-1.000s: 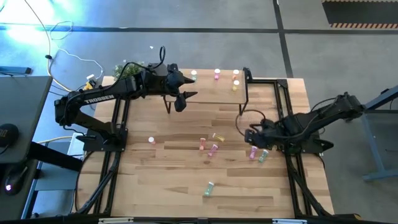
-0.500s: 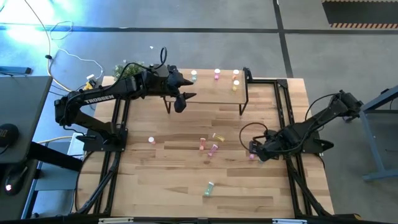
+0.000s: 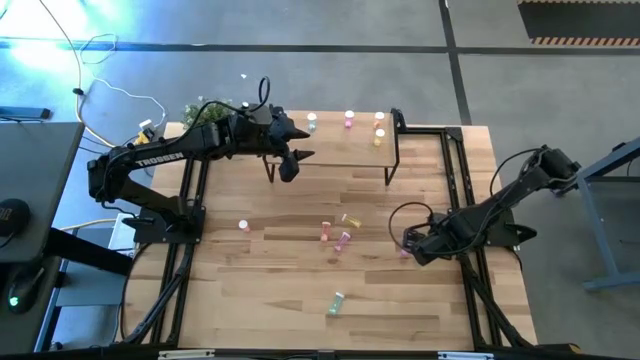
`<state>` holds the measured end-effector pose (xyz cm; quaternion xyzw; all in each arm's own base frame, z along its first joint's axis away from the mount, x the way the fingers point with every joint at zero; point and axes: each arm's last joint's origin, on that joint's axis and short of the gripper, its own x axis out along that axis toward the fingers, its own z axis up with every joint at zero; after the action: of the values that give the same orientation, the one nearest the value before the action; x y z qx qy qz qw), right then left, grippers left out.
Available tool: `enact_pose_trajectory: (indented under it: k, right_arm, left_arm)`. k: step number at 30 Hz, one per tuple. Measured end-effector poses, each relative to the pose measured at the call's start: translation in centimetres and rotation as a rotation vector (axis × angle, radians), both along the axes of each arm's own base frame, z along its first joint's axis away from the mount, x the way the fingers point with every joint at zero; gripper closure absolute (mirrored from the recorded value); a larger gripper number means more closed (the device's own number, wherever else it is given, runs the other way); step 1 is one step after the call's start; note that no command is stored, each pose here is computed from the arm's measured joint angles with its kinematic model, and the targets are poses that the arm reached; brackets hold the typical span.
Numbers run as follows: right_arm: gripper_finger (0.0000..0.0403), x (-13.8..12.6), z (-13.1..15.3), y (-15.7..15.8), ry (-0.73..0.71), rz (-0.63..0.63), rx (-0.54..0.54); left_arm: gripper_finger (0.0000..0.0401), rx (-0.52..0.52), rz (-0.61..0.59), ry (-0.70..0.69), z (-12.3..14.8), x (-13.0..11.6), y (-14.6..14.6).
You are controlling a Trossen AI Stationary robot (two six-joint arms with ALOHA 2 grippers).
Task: Pick and place medicine bottles onto shelf by color
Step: Put the top right blue pill bottle on the shelf aligned with the other blue pill bottle
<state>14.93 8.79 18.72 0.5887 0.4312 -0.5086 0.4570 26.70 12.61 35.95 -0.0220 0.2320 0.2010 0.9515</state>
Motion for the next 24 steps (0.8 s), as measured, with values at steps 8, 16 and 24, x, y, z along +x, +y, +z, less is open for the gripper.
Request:
enact_pose_trajectory:
  k: [8, 16, 24]
  right_arm:
    - [0.0208, -0.1, -1.4, -0.4, 0.002, -0.025, 0.019]
    - [0.0208, -0.4, -2.8, -0.7, -0.006, -0.034, 0.034]
    - [0.0211, -0.2, -3.8, -0.9, -0.008, -0.04, 0.053]
  left_arm:
    - [0.0165, 0.001, 0.0, -0.001, 0.0, 0.0, 0.0]
    - [0.0165, 0.001, 0.0, -0.001, 0.0, 0.0, 0.0]
    - [0.0165, 0.009, -0.003, 0.002, 0.0, 0.0, 0.0]
